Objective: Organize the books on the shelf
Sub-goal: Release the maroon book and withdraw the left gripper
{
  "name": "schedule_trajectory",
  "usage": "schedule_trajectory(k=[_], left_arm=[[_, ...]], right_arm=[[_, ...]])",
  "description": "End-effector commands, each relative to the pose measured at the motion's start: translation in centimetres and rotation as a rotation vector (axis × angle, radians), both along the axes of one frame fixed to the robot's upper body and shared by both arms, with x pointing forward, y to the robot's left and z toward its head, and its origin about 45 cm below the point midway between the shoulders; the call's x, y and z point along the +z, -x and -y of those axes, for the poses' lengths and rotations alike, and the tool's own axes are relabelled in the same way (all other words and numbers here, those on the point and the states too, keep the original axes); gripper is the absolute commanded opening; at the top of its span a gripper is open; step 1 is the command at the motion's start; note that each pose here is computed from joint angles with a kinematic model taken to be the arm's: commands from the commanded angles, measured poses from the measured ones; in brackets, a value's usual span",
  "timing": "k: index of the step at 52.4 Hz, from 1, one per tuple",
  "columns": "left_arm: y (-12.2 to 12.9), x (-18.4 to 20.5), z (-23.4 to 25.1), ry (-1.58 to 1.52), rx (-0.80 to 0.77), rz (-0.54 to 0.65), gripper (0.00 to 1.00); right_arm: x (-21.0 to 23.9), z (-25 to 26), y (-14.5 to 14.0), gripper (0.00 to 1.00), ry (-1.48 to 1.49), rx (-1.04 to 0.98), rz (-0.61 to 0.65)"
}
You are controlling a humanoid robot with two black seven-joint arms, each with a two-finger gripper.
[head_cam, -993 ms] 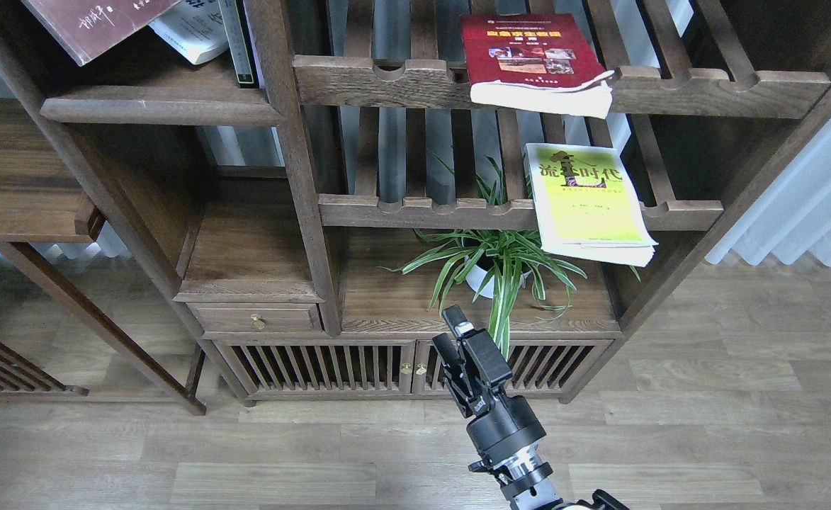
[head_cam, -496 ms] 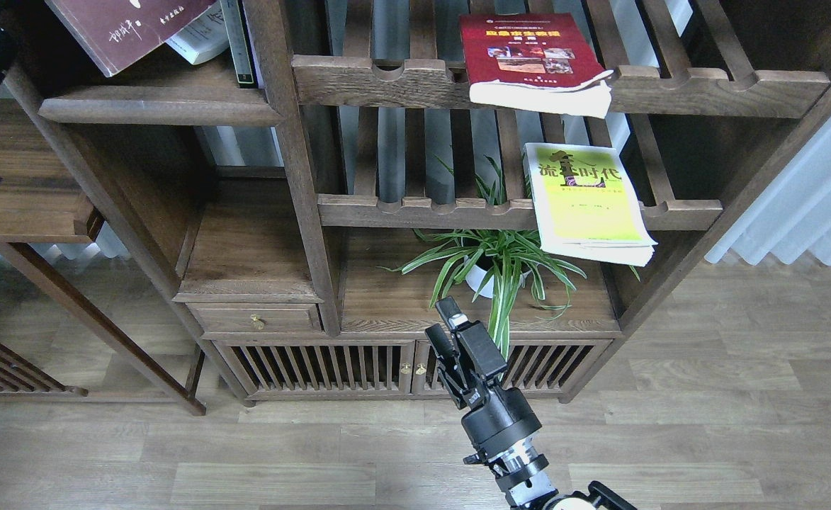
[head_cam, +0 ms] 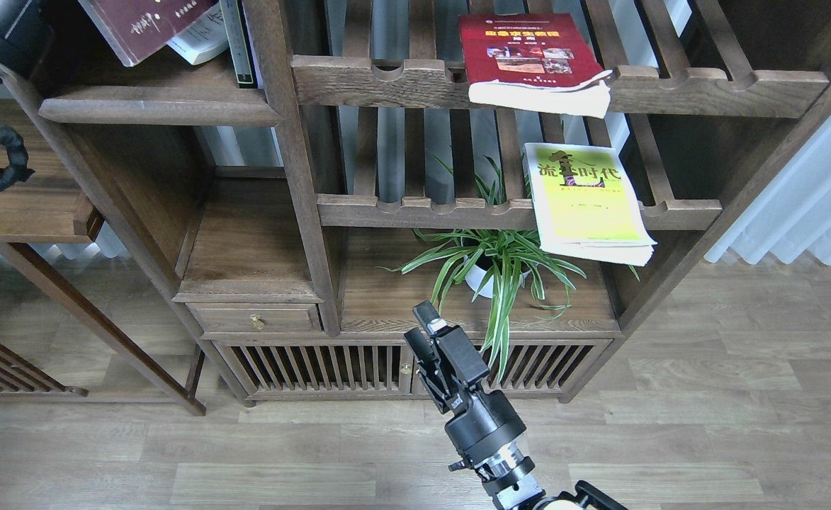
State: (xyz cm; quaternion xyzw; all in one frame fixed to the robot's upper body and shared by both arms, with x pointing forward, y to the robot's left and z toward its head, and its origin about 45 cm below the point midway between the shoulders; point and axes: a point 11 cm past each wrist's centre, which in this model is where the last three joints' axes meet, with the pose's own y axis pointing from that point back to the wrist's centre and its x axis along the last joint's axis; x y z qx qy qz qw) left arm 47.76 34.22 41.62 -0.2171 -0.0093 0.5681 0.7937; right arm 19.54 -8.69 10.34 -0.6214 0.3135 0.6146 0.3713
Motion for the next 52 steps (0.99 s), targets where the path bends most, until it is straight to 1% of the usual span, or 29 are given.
schedule_trajectory(k=[1, 13, 18, 23, 33, 37, 44, 52], left_arm=[[-0.8, -1.3, 1.6, -0.002, 0.022, -0.008, 0.04], [-1.8, -4.3, 5.2, -0.027, 0.001, -0.030, 0.04], [-2.2, -4.3, 5.9, -0.036, 0.021, -0.014, 0.04], [-2.5, -3.9, 5.5, -0.067, 0.074, 0.012, 0.05], [-2.7, -3.5, 4.8, -0.080, 0.111, 0.070, 0.06], [-2.6, -3.6, 4.6, -0.079, 0.116, 0.077, 0.10], [-2.7, -4.4, 4.1, -0.086, 0.137, 0.100, 0.11], [-2.8, -5.1, 4.1, -0.085, 0.147, 0.097, 0.16]], right_arm=[[-0.2, -0.1, 0.4, 0.86, -0.001, 0.005, -0.009], [-0.2, -0.1, 0.4, 0.86, -0.002, 0.004, -0.012], [-0.3, -0.4, 0.7, 0.86, -0.002, 0.013, -0.014], [-0.3, -0.4, 0.7, 0.86, -0.001, 0.014, -0.015], [-0.3, -0.4, 0.7, 0.86, -0.003, 0.014, -0.014], [-0.3, -0.4, 0.7, 0.86, -0.001, 0.014, -0.015], [-0.3, -0.4, 0.7, 0.86, -0.003, 0.016, -0.015], [-0.3, -0.4, 0.7, 0.86, -0.002, 0.015, -0.016]])
